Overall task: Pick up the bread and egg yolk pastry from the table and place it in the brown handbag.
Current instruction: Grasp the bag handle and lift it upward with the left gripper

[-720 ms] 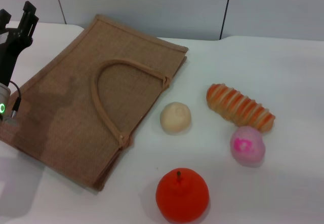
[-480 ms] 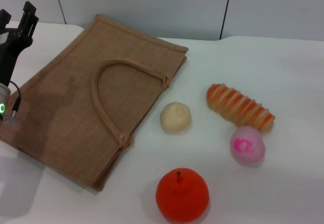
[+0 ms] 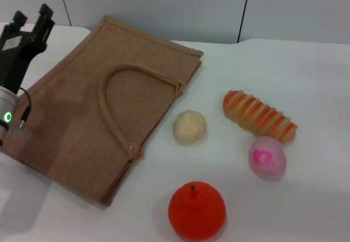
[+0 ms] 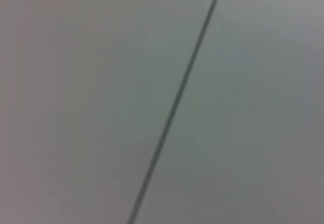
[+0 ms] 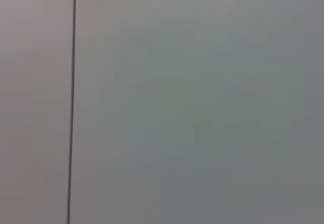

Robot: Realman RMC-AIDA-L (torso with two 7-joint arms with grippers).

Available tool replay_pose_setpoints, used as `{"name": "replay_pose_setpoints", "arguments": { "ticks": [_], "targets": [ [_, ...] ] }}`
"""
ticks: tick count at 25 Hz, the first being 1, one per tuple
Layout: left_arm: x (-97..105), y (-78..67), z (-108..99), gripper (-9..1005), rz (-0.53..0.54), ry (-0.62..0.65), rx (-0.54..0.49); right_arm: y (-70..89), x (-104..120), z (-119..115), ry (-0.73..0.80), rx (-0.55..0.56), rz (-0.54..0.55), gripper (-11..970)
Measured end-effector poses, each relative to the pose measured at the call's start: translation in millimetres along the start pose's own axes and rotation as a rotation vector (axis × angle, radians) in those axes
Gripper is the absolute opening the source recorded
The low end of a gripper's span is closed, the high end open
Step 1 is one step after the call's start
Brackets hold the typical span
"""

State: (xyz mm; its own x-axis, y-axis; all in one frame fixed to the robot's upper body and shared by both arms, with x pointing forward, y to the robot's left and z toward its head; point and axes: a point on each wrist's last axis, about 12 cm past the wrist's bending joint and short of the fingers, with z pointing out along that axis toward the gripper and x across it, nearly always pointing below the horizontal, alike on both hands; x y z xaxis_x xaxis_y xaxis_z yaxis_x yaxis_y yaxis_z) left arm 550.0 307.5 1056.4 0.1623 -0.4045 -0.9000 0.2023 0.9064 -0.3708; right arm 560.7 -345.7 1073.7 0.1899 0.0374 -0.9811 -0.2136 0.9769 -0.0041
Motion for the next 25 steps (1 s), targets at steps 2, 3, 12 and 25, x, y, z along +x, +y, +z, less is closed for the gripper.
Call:
{"name": "replay_pose_setpoints", "arguments": {
  "ticks": [2, 3, 12, 25],
  "targets": [
    [-1.2, -0.9, 2.3, 734, -0.036, 0.017, 0.037, 0.1, 0.0, 0.0, 0.001, -0.001, 0.0, 741],
    [-3.0, -0.1, 4.5, 734, -0.069, 0.032, 0.061, 0.2, 0.1, 0.1, 0.001, -0.002, -0.001, 741],
    [-31.5, 24.1, 29.1, 729, -0.276, 0.345, 0.178, -0.2, 0.1, 0.0, 0.004, -0.006, -0.005, 740],
    [-63.5, 22.8, 84.6, 718, -0.105, 0.994, 0.108, -0.4, -0.2, 0.4, 0.004, -0.007, -0.005, 741]
  ]
}}
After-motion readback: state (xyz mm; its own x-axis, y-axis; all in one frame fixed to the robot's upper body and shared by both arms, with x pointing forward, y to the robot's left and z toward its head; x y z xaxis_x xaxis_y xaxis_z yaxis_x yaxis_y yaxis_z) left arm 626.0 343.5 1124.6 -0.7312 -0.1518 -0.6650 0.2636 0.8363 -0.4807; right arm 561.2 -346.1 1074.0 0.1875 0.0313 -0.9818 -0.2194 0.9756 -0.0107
